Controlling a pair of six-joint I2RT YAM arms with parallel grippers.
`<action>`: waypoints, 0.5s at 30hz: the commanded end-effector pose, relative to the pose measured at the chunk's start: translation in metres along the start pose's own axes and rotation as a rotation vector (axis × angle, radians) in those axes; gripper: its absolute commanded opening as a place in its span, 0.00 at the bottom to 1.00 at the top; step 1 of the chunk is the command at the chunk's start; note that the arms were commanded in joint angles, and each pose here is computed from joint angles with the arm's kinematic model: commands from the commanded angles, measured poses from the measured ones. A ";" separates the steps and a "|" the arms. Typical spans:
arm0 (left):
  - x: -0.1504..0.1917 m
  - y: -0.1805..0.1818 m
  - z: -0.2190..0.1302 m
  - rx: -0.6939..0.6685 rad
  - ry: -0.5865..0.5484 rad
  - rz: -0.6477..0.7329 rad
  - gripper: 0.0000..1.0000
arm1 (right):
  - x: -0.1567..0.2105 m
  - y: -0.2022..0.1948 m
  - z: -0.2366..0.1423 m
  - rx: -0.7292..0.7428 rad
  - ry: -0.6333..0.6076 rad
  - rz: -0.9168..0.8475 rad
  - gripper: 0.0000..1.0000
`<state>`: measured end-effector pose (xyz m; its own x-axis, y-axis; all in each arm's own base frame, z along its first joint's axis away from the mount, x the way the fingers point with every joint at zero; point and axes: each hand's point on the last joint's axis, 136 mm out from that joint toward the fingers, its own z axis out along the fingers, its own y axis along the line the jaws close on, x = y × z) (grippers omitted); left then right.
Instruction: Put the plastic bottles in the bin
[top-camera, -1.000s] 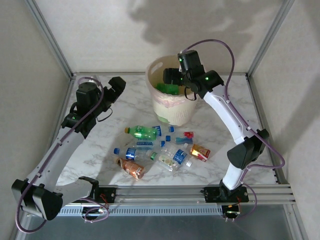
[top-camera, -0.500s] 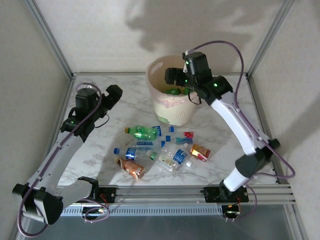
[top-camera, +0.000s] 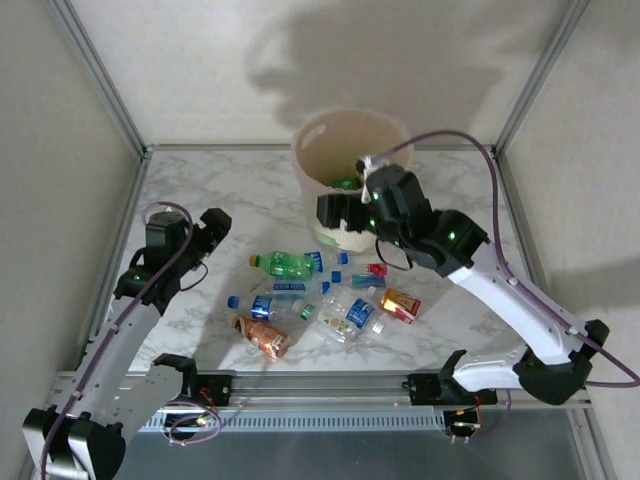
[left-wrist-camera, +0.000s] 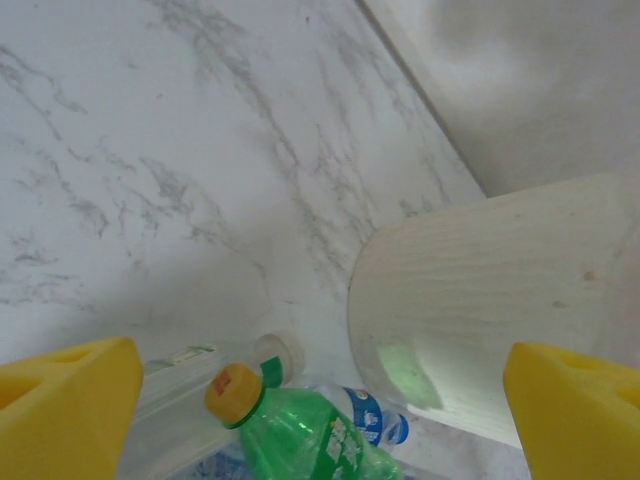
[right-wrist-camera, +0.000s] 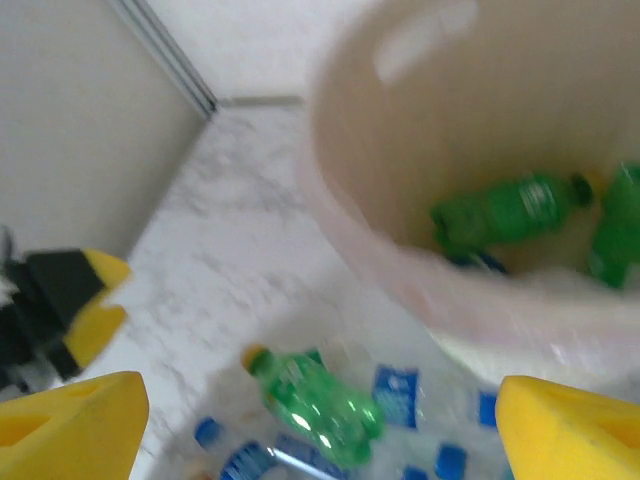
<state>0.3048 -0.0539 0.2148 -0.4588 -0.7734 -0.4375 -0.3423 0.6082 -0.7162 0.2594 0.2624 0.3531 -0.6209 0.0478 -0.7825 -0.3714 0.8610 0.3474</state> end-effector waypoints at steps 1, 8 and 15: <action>-0.002 0.000 0.002 0.002 -0.003 -0.019 0.93 | 0.035 -0.040 -0.015 0.118 0.036 0.076 0.91; -0.010 -0.022 0.013 0.046 0.009 -0.031 0.90 | 0.133 -0.080 -0.004 0.165 0.221 0.181 0.94; 0.000 -0.007 0.030 0.001 0.041 -0.049 0.87 | 0.179 -0.068 0.023 0.052 0.315 0.214 0.85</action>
<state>0.3260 -0.0610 0.2002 -0.4802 -0.7837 -0.3940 -0.3699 0.5882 -0.7191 0.1903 0.1971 0.1692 -0.8636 0.0517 -0.5015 -0.1428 0.9289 0.3417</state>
